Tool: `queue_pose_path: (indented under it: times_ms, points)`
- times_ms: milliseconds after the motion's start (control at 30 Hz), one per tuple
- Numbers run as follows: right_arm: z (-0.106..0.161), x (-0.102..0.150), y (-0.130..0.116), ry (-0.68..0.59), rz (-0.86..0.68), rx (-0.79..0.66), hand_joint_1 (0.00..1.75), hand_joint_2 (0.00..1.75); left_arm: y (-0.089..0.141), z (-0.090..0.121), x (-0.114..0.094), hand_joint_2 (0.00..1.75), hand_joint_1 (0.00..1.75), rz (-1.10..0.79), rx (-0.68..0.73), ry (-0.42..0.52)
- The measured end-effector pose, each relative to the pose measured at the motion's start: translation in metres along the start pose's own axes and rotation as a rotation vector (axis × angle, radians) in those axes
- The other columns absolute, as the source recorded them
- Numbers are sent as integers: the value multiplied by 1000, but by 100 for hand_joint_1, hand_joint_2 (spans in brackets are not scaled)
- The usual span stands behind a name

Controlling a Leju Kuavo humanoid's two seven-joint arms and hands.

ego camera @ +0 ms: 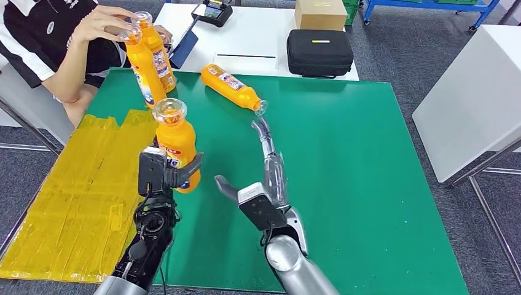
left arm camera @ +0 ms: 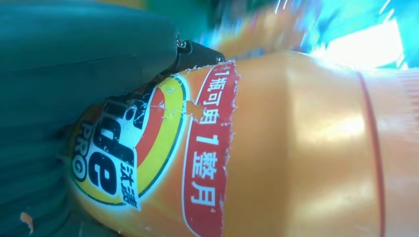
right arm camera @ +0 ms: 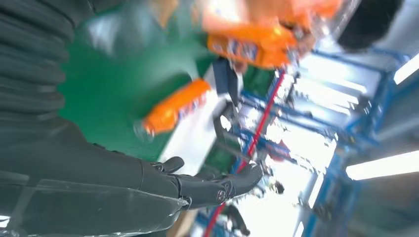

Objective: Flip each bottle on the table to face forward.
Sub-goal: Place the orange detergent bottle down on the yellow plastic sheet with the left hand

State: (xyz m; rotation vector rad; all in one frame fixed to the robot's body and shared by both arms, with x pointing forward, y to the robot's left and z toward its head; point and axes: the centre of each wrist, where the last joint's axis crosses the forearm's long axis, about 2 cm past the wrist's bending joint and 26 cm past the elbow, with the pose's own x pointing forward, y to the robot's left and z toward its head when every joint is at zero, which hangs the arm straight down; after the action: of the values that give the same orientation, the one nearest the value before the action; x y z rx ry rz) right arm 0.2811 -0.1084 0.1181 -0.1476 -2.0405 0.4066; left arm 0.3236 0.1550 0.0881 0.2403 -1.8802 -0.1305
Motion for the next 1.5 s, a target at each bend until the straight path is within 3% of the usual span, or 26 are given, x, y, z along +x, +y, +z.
queue_pose_path:
  times_ms: [100,233,367,433,633,767,1067,1367,1400,1500]
  points:
    - [2,7,-9,-24,14,-49,0,175,5,1,1,175,175,-240,45,-66]
    - [4,17,-18,-63,17,-94,0,175,12,1,4,175,175,-581,5,-198]
    - [3,26,-25,-90,-13,-125,0,175,18,0,10,175,175,-879,-32,-245]
    - [2,29,-29,-93,-64,-131,0,175,20,-1,10,175,175,-999,-17,-208]
    - [-1,31,-39,-85,-223,-148,0,175,31,-2,-6,175,175,-1137,71,34]
    - [-3,31,-45,-100,-229,-156,0,175,38,-3,-23,175,175,-1219,13,60]
    - [-9,31,-51,-122,-237,-141,0,175,74,-3,-63,175,175,-1406,-56,223]
    - [-12,31,-52,-128,-238,-138,0,175,90,4,-78,175,175,-1465,-106,276]
    - [-12,31,-52,-128,-239,-136,0,175,91,5,-79,175,140,-1472,-109,286]
    - [-12,30,-52,-126,-241,-131,0,175,95,10,-84,175,9,-1493,-122,316]
